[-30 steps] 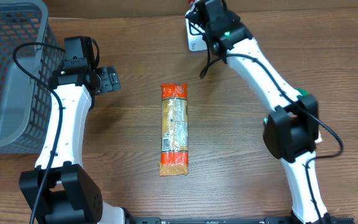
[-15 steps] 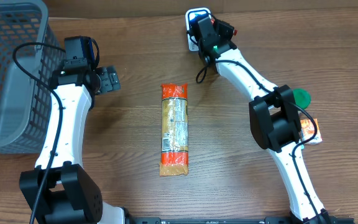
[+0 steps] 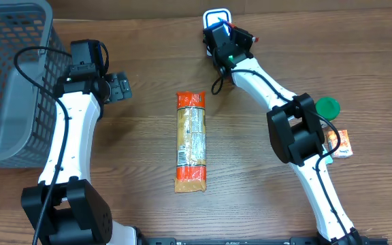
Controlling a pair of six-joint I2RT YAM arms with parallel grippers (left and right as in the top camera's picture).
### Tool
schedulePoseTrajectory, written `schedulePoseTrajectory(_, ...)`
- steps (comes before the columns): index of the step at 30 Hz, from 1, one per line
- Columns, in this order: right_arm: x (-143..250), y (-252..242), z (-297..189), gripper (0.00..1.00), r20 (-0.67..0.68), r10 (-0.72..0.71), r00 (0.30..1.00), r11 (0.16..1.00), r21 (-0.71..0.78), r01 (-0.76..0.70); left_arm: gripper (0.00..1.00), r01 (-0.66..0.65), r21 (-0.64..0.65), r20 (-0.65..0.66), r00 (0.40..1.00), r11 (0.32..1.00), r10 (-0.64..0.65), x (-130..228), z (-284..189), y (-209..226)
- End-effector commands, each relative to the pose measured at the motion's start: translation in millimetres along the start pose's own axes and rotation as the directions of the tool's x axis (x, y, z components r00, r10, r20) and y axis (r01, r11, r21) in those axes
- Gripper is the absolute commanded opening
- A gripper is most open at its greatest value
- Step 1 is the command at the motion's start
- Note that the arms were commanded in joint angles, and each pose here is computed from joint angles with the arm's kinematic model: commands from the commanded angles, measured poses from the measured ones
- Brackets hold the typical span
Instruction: Scan the item barcode
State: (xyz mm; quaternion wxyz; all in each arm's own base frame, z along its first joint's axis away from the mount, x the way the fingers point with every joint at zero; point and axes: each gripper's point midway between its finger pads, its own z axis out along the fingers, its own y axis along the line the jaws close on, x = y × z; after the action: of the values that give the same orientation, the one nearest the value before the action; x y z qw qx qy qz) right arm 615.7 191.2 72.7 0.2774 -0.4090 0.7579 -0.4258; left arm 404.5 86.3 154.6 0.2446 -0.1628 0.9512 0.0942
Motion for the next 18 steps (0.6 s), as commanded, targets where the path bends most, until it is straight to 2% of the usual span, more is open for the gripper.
schedulePoseTrajectory(1, -4.3, -2.7, -5.7, 0.04, 0.002, 0.013, 1.0, 1.0, 0.017, -0.013, 1.0, 0.004, -0.003, 0.016, 1.0, 1.0, -0.004, -5.9, -3.2, -0.1)
schedulePoseTrajectory(8, -9.0, -6.9, -14.1, 0.04, 0.01, 0.048, 0.999, 0.998, 0.029, -0.049, 1.0, 0.004, -0.003, 0.016, 1.0, 1.0, -0.004, -5.8, -3.1, -0.1)
schedulePoseTrajectory(14, -5.2, -52.5, -50.5, 0.04, 0.044, 0.154, 0.987, 0.988, 0.001, -0.154, 1.0, 0.004, -0.003, 0.016, 1.0, 1.0, -0.004, -5.9, -3.2, -0.1)
schedulePoseTrajectory(18, 1.7, -96.5, -95.2, 0.04, 0.097, 0.29, 0.952, 0.956, -0.068, -0.285, 1.0, 0.004, -0.003, 0.016, 1.0, 1.0, -0.004, -5.8, -3.2, 0.0)
